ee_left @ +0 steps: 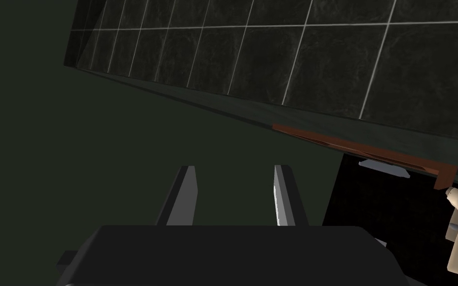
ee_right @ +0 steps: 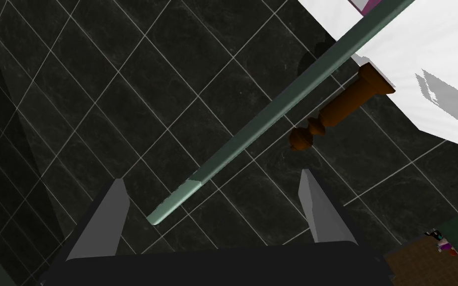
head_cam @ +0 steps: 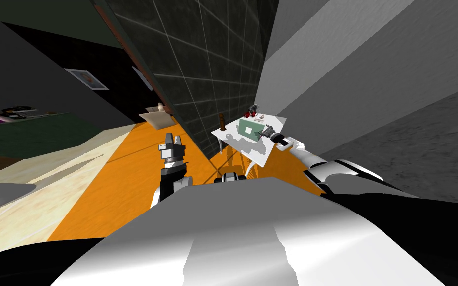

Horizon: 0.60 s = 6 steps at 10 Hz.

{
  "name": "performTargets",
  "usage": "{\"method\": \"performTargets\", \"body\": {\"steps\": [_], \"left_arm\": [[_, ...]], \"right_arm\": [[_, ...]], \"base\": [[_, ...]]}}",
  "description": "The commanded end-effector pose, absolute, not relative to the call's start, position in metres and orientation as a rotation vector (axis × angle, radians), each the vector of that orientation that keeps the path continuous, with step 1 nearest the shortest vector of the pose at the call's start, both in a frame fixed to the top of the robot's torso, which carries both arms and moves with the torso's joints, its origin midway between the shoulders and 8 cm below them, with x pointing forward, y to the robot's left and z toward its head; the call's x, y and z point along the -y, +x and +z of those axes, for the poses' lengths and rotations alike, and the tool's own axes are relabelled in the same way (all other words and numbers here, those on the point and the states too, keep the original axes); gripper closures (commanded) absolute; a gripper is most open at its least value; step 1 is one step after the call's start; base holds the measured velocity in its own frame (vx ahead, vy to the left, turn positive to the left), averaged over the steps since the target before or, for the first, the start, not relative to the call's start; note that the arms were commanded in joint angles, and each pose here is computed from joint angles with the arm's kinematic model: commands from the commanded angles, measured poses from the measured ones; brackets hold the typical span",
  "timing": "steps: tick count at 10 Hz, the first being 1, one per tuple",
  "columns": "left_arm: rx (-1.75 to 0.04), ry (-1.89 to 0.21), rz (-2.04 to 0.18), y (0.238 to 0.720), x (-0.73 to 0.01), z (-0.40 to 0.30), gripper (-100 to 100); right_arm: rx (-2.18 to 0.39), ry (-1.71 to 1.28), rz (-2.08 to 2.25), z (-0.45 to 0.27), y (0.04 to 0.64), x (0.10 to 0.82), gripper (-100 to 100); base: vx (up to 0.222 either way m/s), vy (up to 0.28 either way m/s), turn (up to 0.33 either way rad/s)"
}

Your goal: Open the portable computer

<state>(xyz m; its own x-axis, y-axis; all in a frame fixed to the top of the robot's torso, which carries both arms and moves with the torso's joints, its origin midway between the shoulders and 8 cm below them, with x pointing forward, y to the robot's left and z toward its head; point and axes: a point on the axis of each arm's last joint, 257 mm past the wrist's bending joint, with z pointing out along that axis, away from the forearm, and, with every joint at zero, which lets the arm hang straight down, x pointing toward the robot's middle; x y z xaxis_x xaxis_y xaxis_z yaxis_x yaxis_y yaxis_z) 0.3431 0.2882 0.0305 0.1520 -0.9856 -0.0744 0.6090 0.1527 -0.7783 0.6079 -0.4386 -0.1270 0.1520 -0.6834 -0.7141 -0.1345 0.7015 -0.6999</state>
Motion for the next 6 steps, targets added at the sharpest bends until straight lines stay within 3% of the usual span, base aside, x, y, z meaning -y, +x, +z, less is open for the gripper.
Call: {"method": "performTargets", "body": {"steps": [1,6], "left_arm": [[-0.686,-0.684,-1.282,0.343,-0.288,0.031,0],[-0.686,-0.684,-1.282,0.343,-0.288,0.031,0]], "right_arm": [[-1.389,-0.740,-0.450,-0.127,0.608,0.439,100],[-1.501,-0.659,-0.424,-0.129,0.614,0.466,100]], "base": [[0.008,-0.005,-0.012],[-0.045,-0.077,0.155]]}}
